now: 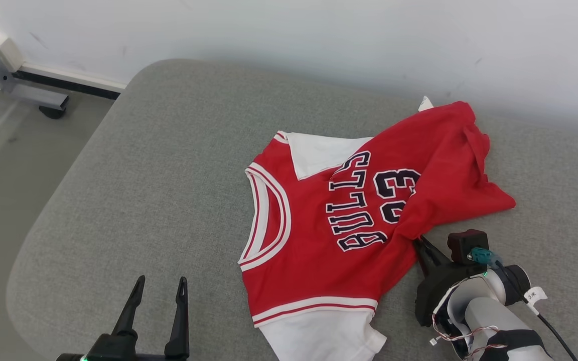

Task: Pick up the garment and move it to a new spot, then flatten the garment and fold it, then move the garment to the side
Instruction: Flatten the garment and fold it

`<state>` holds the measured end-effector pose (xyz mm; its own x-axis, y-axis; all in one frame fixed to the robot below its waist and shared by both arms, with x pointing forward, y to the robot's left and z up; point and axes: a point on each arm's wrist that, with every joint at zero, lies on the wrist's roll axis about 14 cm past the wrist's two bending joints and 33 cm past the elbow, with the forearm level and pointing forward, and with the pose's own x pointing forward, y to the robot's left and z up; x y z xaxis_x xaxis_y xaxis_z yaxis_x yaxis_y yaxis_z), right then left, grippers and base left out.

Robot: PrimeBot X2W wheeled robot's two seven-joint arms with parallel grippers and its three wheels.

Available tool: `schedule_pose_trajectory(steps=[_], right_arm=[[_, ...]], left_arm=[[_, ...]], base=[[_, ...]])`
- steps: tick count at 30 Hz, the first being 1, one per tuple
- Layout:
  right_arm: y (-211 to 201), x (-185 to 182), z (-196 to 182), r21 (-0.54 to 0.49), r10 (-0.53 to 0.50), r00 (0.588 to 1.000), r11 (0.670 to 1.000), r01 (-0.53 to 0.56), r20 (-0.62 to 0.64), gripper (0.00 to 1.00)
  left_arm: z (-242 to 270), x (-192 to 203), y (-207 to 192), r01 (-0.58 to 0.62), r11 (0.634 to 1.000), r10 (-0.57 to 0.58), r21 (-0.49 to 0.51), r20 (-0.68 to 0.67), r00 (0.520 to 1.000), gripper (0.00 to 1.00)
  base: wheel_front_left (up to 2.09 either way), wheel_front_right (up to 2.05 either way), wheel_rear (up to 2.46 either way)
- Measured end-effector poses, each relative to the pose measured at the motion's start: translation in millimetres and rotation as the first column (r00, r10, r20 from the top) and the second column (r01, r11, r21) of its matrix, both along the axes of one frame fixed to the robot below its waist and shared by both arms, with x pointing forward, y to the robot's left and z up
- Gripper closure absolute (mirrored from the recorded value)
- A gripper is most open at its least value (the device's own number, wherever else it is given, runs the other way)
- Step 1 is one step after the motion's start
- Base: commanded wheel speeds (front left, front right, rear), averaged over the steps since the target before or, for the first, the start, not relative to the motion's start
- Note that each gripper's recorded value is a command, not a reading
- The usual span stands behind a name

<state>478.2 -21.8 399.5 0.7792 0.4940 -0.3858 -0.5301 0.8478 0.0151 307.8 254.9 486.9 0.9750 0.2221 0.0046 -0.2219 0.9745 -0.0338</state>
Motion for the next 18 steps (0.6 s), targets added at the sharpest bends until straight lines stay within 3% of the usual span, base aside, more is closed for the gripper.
schedule_pose_trajectory(steps=[12, 18], right_arm=[[-24, -30, 35, 0.114, -0.026, 0.992, 0.993, 0.012, 0.124, 1.00], [-52, -66, 40, 0.160, -0.096, 0.991, 0.984, 0.080, 0.097, 1.00]], left_arm=[[0, -4, -14, 0.040, 0.999, -0.040, -0.014, 0.015, 0.999, 0.00], [4, -2, -23, 0.072, 0.997, -0.072, -0.016, 0.033, 0.997, 0.00]], base=[[0.00, 0.00, 0.00], [0.00, 0.00, 0.00]])
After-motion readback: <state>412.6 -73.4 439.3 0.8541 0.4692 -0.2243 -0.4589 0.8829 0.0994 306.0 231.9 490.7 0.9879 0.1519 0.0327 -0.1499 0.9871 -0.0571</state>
